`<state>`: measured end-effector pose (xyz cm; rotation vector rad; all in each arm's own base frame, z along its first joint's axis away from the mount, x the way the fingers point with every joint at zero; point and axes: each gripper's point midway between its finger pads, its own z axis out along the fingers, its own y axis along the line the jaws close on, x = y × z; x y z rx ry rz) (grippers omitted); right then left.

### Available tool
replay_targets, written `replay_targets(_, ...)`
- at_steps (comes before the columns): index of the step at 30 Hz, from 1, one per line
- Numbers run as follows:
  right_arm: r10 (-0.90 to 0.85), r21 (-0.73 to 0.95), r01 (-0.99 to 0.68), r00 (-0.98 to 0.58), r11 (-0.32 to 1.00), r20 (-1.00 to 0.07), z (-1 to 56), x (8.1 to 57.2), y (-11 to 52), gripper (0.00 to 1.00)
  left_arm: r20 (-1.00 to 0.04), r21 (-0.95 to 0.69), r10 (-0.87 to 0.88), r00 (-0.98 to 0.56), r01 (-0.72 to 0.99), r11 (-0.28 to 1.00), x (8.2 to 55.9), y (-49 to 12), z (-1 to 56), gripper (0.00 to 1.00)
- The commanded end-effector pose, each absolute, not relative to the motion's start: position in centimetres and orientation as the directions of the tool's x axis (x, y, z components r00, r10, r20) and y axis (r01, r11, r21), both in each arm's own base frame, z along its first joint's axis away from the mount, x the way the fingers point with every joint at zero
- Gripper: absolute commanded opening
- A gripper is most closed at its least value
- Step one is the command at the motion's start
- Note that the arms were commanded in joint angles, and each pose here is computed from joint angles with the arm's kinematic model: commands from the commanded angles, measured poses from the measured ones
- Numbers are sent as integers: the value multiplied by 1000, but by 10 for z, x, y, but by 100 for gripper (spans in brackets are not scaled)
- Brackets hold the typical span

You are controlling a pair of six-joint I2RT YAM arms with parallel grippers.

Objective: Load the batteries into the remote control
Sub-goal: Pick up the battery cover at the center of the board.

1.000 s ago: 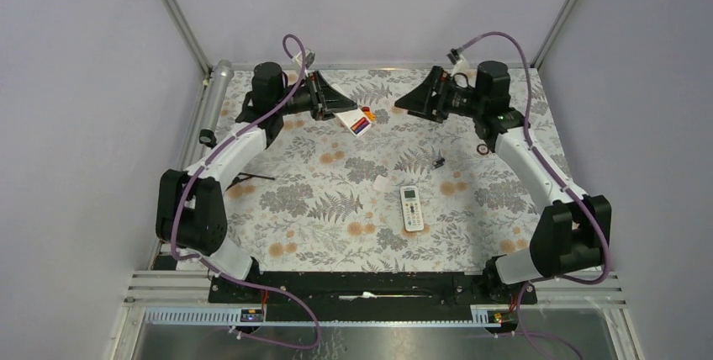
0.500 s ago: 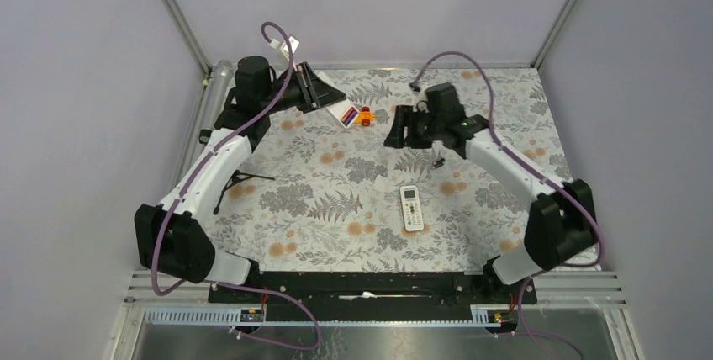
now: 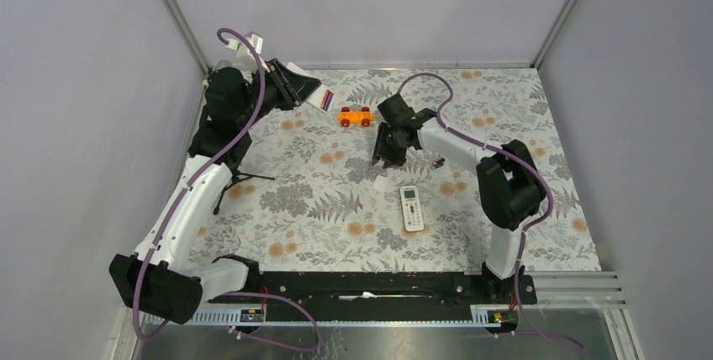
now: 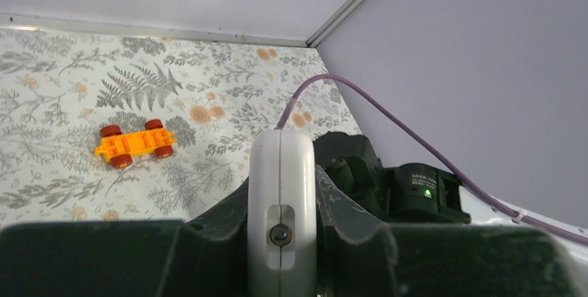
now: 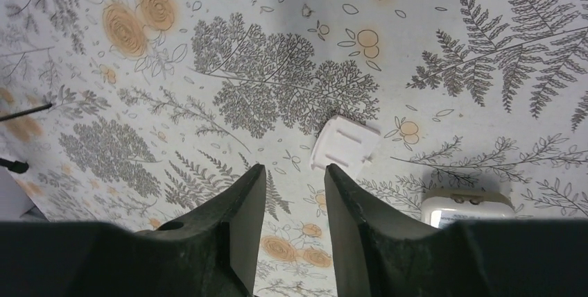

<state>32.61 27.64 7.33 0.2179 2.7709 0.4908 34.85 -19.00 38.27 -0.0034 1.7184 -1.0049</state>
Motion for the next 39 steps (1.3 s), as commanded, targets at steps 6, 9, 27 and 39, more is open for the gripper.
replay_targets(6,286,250,246,-948,937,-141,39,321,283,32,-814,-580,-482,-324,493,649,339,-181,395,0)
replay_targets(9,284,247,247,-950,937,-128,35,321,286,31,-817,-575,-479,-320,492,653,337,-180,392,0)
replay_targets(27,290,146,280,-955,949,-54,22,316,284,29,-834,-547,-498,-239,483,684,334,-164,396,0)
replay_targets(39,360,79,358,-933,930,-5,22,312,284,24,-876,-474,-463,-137,425,771,325,-139,397,0)
